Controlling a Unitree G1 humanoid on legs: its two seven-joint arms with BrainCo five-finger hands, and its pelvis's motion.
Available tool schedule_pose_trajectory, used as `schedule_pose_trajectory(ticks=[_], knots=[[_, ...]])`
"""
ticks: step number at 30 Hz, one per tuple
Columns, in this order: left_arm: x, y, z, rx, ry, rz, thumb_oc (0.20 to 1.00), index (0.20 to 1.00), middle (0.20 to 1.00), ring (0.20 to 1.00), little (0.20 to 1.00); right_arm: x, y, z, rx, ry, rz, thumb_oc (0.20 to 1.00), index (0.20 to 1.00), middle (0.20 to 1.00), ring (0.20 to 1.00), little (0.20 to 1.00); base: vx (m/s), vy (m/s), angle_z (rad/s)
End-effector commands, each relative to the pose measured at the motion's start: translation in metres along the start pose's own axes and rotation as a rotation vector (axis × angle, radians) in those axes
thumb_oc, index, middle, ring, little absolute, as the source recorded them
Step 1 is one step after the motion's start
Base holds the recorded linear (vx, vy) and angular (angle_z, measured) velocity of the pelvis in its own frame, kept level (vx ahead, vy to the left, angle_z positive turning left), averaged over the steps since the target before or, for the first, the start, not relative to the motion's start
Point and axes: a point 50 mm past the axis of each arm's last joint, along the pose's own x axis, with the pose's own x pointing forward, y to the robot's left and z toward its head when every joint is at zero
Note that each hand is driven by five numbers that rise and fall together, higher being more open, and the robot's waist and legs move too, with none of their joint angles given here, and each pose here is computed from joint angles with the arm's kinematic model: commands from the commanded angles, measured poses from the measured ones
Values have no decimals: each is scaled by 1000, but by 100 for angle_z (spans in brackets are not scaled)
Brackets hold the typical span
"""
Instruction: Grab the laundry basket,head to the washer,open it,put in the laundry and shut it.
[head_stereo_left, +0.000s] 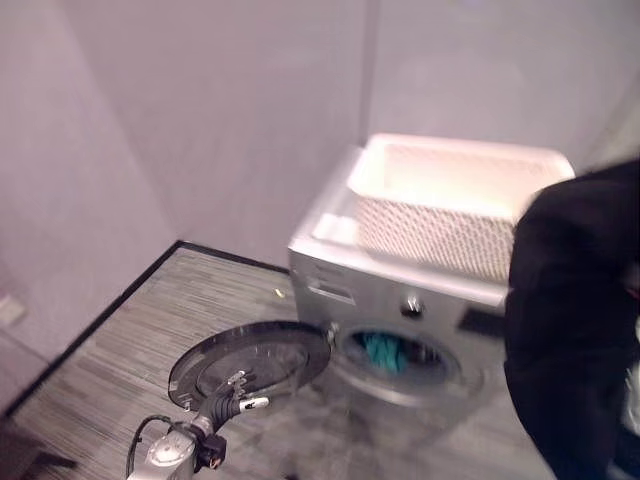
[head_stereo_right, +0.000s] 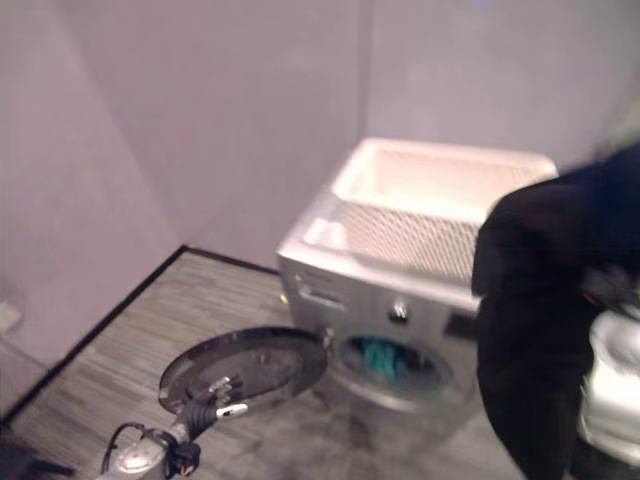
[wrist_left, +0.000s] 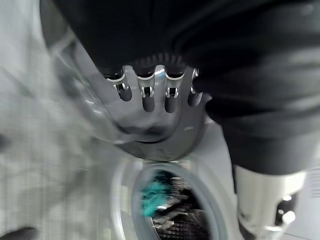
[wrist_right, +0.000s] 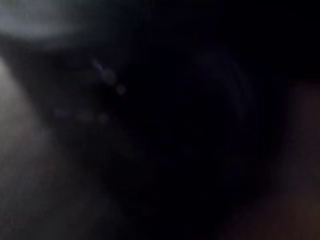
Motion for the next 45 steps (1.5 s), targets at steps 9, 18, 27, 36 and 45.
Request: schedule_pose_trajectory(ticks=[9,18,27,36,45], knots=[[-2,7,-4,-34,-33,58,1000,1000,1000,1000,1000,-18,43,50,189,-253,269,200,200,200,200,200,-35,-188,-33],[6,5,35,163,-170,43,1000,1000,1000,1000,1000,-90,100,38,529,1,668,200,200,200,200,200,-70,-109,15],[21,-41,109,684,-446,-138,1000,1000,1000,1000,1000,-104,137,53,708,31,783,200,200,200,200,200,-15,-53,41],[39,-96,88,745,-401,-358,1000,1000,1000,1000,1000,-90,153,88,836,-93,790,200,200,200,200,200,-5,-7,20],[54,-125,102,712,-439,-358,1000,1000,1000,1000,1000,-70,156,103,882,-125,682,200,200,200,200,200,-26,-8,9]])
